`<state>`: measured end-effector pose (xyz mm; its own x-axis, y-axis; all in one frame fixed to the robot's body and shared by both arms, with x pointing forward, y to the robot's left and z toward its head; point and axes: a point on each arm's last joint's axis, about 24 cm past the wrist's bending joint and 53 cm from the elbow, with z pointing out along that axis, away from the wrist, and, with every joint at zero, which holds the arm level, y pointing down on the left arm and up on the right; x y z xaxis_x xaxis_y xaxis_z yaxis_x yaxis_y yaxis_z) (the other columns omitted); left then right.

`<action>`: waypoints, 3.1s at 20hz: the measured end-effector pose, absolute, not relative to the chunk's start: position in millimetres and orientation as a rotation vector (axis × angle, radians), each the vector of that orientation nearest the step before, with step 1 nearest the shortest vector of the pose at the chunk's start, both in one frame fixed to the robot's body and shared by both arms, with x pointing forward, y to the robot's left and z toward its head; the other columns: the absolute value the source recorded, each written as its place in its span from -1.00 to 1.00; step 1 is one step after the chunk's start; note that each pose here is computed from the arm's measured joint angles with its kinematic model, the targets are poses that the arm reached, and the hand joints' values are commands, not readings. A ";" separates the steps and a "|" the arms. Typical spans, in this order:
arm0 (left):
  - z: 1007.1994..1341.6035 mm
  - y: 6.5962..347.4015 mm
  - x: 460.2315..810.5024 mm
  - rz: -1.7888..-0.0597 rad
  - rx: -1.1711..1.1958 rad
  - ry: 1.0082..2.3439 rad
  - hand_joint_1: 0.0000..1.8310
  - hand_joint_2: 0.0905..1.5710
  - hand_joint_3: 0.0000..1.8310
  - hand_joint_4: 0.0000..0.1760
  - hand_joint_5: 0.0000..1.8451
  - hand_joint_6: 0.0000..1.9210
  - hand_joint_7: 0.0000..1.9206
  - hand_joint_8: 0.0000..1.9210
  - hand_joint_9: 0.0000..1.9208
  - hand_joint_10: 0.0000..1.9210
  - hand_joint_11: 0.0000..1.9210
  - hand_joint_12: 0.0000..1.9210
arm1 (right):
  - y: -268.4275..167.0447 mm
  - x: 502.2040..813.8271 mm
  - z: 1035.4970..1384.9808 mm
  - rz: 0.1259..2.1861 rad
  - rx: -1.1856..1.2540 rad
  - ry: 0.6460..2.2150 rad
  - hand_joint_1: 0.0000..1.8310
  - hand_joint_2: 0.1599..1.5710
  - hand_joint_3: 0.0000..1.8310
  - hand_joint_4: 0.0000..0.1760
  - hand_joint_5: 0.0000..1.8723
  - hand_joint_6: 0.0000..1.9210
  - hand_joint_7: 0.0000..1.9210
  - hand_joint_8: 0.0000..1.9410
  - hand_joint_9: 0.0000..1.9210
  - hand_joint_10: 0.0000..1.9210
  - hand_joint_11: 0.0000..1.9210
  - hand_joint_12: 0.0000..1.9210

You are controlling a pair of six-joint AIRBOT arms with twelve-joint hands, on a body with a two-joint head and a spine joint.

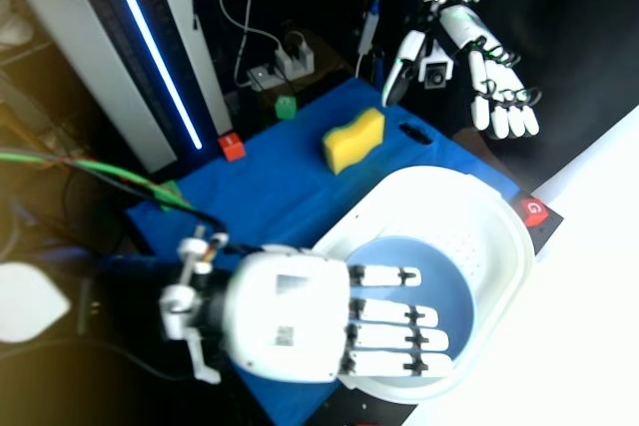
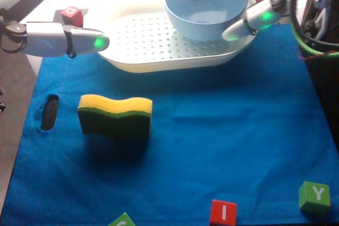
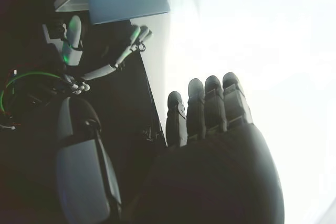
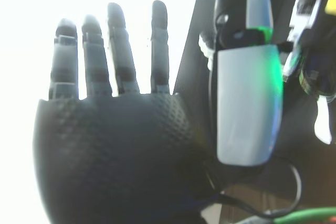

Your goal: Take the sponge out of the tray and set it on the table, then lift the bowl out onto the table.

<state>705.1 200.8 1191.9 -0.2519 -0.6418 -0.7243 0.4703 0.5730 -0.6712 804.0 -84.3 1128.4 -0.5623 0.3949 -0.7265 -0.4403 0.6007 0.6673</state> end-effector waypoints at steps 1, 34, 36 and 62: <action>1192.6 200.5 704.8 -1.059 -0.153 1.489 -0.23 0.09 -1.00 0.41 -0.67 -0.99 -0.72 -1.00 -0.84 -1.00 -0.94 -0.93 | -78.9 803.5 1125.3 1.097 -0.045 1.878 0.06 0.10 -1.00 0.93 -0.50 -0.99 -0.70 -1.00 -0.88 -0.99 -0.99 -1.00; 1199.4 194.7 704.9 -1.101 -0.155 1.460 -0.24 0.13 -1.00 -0.10 -0.59 -1.00 -0.64 -1.00 -0.77 -1.00 -1.00 -0.67 | -60.8 805.6 1108.0 0.997 -0.142 1.926 0.87 0.32 -0.99 1.00 0.13 1.00 0.34 1.00 0.52 1.00 0.62 1.00; 1199.4 195.2 705.2 -1.103 -0.160 1.460 -0.23 0.13 -1.00 -0.17 -0.58 -1.00 -0.64 -1.00 -0.77 -1.00 -1.00 -0.63 | -62.1 806.6 1106.2 0.986 -0.140 1.930 0.83 0.33 -0.99 1.00 0.16 1.00 0.42 1.00 0.58 1.00 0.67 1.00; 1206.5 208.6 685.6 -1.143 -0.191 1.422 -0.22 0.16 -1.00 -0.36 -0.60 -1.00 -0.63 -0.99 -0.67 -0.99 -1.00 -0.25 | -69.7 667.0 1201.9 1.419 -0.441 1.733 0.60 0.50 -0.99 -1.00 0.10 1.00 0.43 1.00 0.58 1.00 0.61 1.00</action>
<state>685.6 208.6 1206.5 -0.2469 -0.7029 -0.6670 0.4999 0.4973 -0.7091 667.0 -69.7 1201.9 -0.5919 0.2279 -0.7731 -0.7130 0.2992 0.6341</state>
